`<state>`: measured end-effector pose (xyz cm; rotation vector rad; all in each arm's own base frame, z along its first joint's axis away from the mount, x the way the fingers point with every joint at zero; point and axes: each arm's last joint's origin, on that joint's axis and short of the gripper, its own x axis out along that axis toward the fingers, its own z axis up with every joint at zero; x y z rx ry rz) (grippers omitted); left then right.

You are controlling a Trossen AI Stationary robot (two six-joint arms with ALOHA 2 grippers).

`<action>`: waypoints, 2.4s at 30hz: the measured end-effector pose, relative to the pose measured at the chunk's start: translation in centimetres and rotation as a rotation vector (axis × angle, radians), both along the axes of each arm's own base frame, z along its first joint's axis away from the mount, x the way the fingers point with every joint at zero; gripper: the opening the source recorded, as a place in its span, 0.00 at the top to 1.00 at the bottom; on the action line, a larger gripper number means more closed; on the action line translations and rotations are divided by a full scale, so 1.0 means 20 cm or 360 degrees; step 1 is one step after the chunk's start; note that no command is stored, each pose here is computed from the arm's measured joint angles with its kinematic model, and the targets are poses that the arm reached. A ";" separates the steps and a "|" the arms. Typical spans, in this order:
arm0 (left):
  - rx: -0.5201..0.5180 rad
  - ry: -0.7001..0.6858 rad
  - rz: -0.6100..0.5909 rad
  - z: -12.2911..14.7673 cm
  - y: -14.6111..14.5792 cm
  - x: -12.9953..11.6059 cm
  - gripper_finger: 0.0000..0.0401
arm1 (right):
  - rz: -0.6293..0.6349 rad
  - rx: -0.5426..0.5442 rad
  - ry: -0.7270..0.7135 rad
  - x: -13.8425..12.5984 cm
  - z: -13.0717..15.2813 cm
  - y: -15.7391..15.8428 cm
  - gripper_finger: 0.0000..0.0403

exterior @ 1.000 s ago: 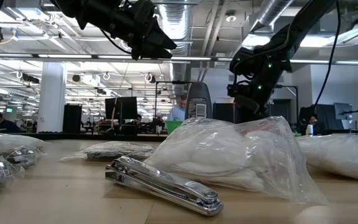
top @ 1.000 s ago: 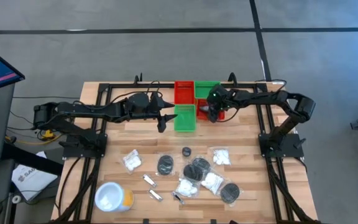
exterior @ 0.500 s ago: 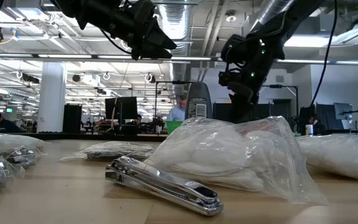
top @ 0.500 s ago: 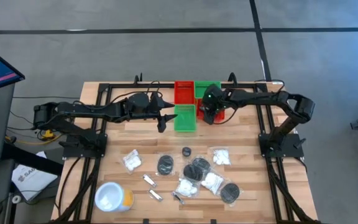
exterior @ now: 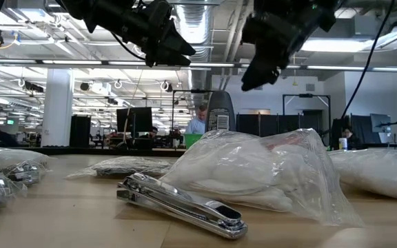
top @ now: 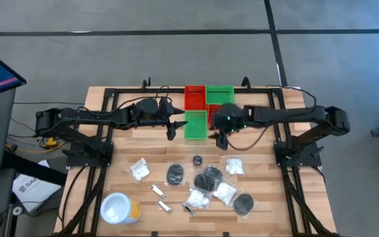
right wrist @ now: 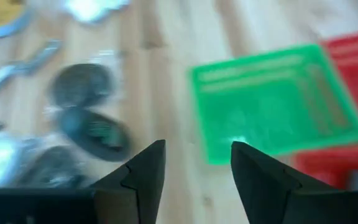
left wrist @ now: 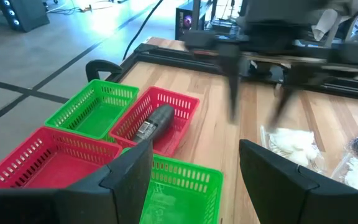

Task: Pick & Place Travel size toiletries
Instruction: Put the deodorant into the right red bin

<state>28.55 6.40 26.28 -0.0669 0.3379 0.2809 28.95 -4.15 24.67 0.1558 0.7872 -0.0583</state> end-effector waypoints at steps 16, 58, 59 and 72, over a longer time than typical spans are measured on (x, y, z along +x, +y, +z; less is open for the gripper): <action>0.0000 0.0000 0.0000 0.00 0.00 0.00 0.43 | 0.0210 0.0063 -0.0075 0.05 0.00 0.27 0.48; 0.0011 0.0001 -0.0004 0.00 0.00 0.00 0.43 | 0.0099 0.0083 -0.0082 0.25 -0.41 0.42 0.56; 0.0011 0.0001 -0.0004 0.00 0.00 0.00 0.43 | 0.0099 0.0083 -0.0079 0.25 -0.41 0.42 0.58; 0.0011 0.0002 -0.0004 0.00 0.00 0.00 0.43 | 0.0104 0.0075 -0.0110 0.26 -0.41 0.42 0.77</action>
